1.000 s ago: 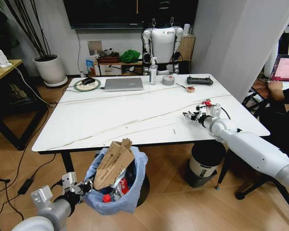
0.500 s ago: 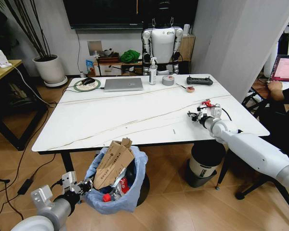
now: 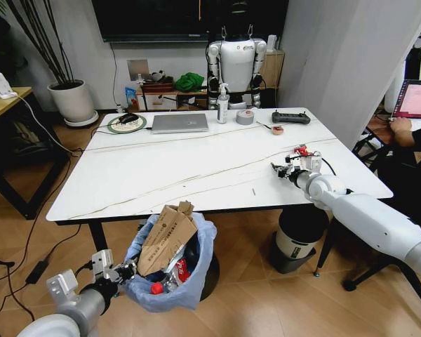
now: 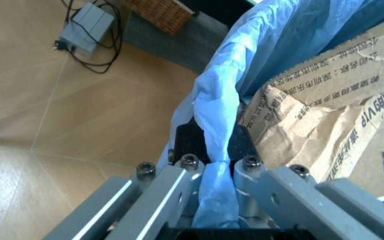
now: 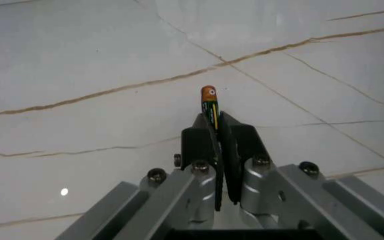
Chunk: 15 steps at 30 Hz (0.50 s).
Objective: Pick up the trash bin and place the trash from the table into it.
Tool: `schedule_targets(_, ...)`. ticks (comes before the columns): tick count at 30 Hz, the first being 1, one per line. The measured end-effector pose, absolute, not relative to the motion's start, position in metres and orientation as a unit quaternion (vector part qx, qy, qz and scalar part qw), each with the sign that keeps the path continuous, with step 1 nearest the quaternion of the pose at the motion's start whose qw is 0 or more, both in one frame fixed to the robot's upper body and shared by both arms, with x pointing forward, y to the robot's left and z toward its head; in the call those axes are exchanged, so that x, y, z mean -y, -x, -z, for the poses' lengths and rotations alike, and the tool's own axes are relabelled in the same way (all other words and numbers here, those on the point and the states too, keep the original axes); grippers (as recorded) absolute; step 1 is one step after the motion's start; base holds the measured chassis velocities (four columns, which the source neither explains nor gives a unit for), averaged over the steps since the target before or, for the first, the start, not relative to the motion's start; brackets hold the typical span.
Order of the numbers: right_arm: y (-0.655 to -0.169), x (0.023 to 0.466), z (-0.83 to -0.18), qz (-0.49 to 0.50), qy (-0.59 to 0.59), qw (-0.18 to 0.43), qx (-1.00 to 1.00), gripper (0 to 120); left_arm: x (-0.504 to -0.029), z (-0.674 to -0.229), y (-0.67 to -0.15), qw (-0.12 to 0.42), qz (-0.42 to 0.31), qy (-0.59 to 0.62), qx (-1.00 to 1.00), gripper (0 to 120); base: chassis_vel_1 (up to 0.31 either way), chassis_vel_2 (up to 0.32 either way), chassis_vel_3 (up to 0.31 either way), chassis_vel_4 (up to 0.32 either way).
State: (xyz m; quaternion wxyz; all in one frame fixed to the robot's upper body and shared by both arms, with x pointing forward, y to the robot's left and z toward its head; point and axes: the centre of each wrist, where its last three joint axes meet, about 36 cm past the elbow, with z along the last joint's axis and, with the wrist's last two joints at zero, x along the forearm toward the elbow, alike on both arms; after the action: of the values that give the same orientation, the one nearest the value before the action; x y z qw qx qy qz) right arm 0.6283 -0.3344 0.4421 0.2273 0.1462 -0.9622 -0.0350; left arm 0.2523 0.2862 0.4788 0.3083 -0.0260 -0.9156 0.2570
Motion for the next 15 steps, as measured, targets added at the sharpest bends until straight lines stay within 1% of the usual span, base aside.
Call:
schedule_targets(8,-0.612,0.314,-0.462,0.038,-0.190,0.210,0.958,0,-0.285,-0.481,-0.255,0.305,-0.258,0.031,0.916,0,0.000,0.000,0.000,0.000)
schedule_targets(15,-0.594,0.294,-0.499,0.055,-0.256,0.165,0.951,0,-0.284,-0.478,-0.257,0.310,-0.259,0.032,0.914,0,0.000,0.000,0.000,0.000)
